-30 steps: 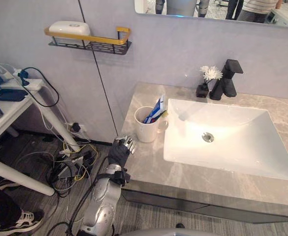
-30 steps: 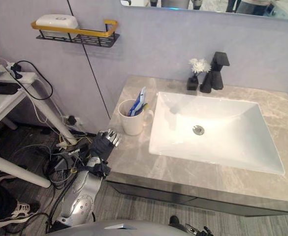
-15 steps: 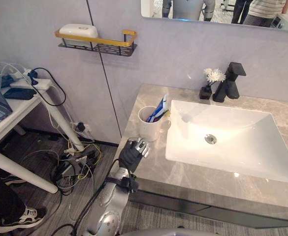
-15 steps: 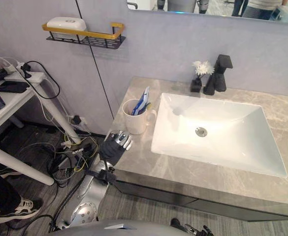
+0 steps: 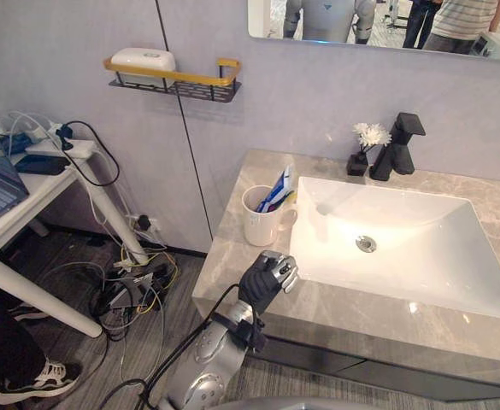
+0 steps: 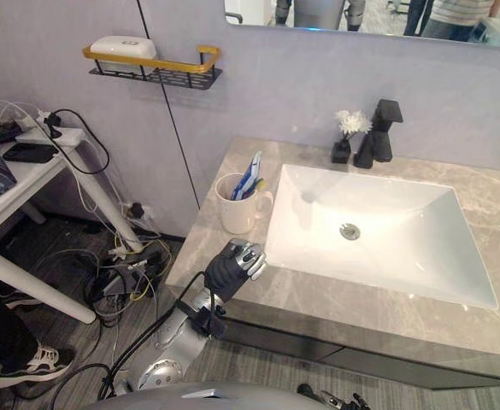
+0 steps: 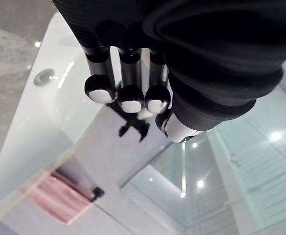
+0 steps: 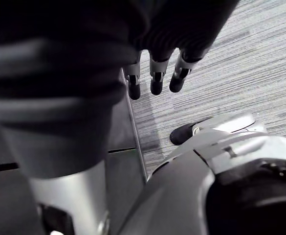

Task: Organize washtable

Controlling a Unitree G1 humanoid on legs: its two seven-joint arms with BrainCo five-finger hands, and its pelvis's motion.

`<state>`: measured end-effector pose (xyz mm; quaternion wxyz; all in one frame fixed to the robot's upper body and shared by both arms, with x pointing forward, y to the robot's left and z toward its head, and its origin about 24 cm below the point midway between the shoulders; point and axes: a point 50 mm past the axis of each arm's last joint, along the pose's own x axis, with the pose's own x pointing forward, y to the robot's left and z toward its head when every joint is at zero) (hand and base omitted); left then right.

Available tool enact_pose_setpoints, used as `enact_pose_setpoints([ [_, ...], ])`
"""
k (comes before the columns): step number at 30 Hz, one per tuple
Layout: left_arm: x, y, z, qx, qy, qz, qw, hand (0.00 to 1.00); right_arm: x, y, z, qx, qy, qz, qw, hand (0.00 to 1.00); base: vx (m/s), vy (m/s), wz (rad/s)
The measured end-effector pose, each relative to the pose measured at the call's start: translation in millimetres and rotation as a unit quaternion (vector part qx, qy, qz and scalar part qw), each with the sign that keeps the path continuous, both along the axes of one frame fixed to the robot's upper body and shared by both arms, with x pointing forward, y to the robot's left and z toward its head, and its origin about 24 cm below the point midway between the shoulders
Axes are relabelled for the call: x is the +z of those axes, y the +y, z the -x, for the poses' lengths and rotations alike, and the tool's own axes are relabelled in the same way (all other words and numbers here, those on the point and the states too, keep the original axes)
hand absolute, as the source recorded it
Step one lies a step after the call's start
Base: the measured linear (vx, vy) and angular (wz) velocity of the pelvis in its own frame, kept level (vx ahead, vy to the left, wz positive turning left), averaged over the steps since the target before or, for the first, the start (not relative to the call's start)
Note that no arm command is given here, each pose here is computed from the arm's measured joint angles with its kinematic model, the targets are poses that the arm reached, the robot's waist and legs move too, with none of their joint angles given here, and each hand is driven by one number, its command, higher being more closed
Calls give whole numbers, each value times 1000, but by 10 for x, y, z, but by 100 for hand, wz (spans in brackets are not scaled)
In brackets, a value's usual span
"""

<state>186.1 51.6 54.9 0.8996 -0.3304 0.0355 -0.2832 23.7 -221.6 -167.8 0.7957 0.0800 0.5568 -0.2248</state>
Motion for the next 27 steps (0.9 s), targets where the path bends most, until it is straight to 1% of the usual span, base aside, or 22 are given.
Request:
enact_pose_setpoints([
  [9, -101, 49, -186, 22, 12, -35, 999, 100, -10, 9, 32, -17, 6, -3, 1000, 0, 8, 2, -4],
  [13, -140, 117, -294, 46, 18, -48, 998, 100, -17, 11, 36, -20, 10, -5, 1000, 0, 5, 4, -10],
  [17, -126, 169, -346, 60, 14, -52, 997, 100, -17, 7, 39, -23, 10, -4, 1000, 0, 10, 3, -7],
  [23, -138, 193, -485, 72, 9, -75, 995, 100, -20, 4, 46, -42, 10, -5, 999, 0, 3, 0, -1],
  [27, -146, 212, -496, 79, 12, -78, 994, 100, -19, 2, 45, -45, 9, -5, 999, 0, 8, 6, -11],
])
